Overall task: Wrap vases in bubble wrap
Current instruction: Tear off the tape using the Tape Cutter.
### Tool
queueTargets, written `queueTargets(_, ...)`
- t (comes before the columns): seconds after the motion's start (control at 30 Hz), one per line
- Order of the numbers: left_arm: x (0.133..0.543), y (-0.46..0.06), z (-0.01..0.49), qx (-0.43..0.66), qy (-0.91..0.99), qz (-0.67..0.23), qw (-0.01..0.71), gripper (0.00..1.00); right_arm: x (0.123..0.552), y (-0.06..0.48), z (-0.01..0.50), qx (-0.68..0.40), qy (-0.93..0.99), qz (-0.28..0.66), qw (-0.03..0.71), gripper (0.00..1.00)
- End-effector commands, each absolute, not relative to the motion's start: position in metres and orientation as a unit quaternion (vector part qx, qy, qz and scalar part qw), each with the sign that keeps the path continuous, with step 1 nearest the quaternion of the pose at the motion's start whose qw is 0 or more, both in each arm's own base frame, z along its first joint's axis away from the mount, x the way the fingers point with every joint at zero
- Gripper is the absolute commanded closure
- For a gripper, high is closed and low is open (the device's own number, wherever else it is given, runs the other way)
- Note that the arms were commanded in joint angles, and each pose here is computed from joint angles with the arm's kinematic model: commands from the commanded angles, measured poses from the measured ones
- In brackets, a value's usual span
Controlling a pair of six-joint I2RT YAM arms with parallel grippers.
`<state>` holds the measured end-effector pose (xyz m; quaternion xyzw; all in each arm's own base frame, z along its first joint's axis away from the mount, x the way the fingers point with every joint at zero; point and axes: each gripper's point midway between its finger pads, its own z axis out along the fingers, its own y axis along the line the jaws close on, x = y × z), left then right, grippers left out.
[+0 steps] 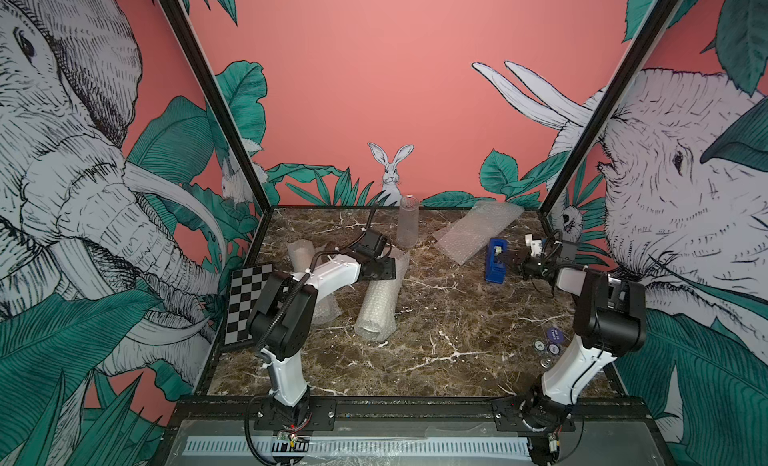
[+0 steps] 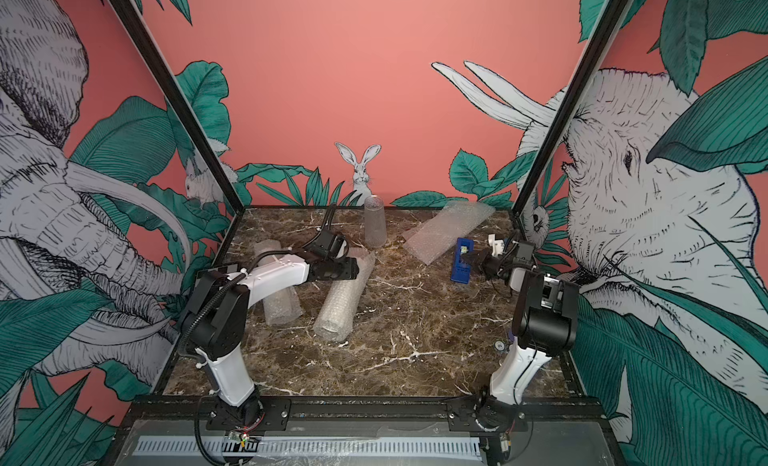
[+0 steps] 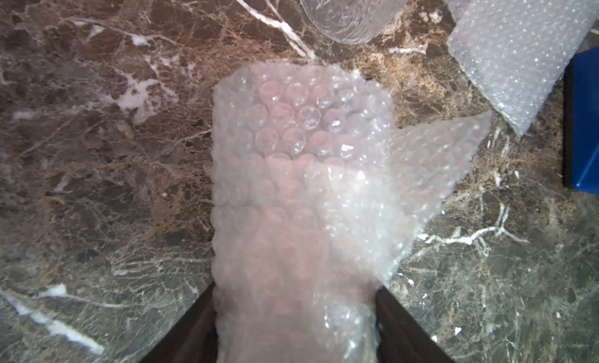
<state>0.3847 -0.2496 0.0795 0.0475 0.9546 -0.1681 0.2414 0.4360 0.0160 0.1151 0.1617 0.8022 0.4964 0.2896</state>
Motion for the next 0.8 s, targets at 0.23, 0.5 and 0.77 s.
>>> queueTargets(0.23,0.353,-0.235,0.048,0.046,0.976,-0.127,0.168,0.31,0.401,0.024,0.125,0.178,0.795,0.490,0.310,1.00)
queueTargets(0.5,0.353,-0.236,0.047,0.046,0.976,-0.130,0.167,0.31,0.360,0.031,0.110,0.179,0.828,0.441,0.297,1.00)
queueTargets(0.77,0.351,-0.237,0.046,0.048,0.976,-0.130,0.166,0.31,0.337,0.044,0.074,0.188,0.851,0.413,0.264,1.00)
